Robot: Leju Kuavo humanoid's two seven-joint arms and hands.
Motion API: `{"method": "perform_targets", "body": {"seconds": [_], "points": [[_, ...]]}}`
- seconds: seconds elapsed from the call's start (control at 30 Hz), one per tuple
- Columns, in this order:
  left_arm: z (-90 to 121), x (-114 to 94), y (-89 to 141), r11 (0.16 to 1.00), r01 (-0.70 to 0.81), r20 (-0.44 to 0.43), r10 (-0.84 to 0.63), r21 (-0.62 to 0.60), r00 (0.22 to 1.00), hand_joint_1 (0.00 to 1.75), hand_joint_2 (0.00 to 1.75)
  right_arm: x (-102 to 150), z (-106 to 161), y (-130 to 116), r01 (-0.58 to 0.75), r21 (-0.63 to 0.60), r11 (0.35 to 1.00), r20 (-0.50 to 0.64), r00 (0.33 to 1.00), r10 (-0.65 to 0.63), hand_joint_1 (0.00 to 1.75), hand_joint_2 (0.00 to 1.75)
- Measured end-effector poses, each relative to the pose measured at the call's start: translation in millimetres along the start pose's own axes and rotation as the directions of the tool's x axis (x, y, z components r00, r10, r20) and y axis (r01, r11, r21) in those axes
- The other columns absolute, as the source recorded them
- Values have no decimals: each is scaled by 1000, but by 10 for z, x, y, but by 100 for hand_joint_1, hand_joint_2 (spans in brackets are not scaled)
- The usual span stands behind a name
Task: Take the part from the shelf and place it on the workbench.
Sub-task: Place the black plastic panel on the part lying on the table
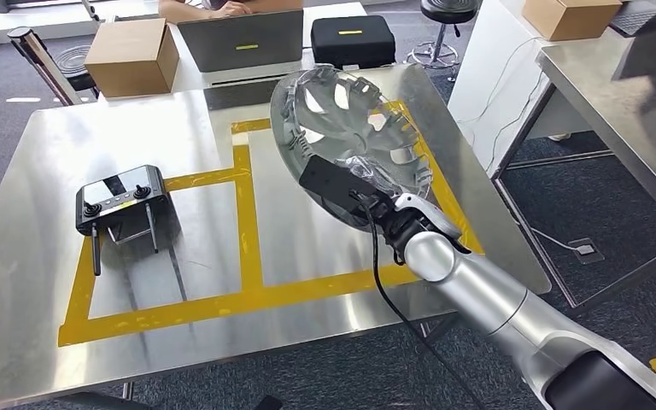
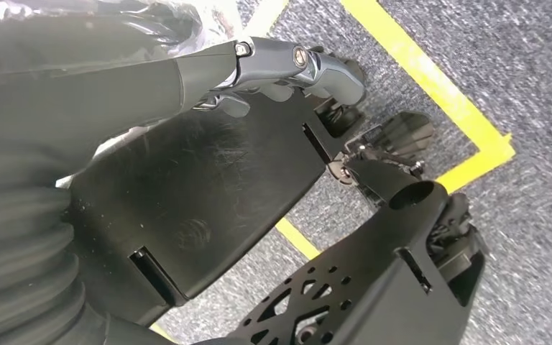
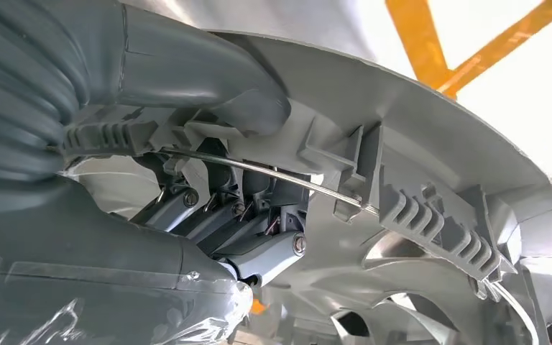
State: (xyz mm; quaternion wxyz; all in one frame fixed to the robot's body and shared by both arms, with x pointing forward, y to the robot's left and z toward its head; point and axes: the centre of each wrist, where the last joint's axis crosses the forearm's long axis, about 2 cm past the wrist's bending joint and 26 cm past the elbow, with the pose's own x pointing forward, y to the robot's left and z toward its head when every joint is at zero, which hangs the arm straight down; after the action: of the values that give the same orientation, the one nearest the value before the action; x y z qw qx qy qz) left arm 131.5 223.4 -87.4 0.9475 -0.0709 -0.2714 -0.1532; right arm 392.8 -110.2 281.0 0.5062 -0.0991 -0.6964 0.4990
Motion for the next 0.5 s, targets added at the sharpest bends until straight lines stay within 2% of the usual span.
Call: {"method": "perform_targets", "body": {"seconds": [0.27,0.43,0.5], "points": [[0,1,-3,999,34,-22,-34,-2,999,0,175,-171,-168,291,-125,139,982,-112,984,141,175,175],[-1,2,-8,999,36,-23,-36,-3,999,0,175,-236,-232,366,-193,184,964,-157,962,223,175,175],[-1,4,-11,999,34,-22,-34,-5,999,0,175,-249,-252,378,-207,189,960,-167,956,239,87,87]]}}
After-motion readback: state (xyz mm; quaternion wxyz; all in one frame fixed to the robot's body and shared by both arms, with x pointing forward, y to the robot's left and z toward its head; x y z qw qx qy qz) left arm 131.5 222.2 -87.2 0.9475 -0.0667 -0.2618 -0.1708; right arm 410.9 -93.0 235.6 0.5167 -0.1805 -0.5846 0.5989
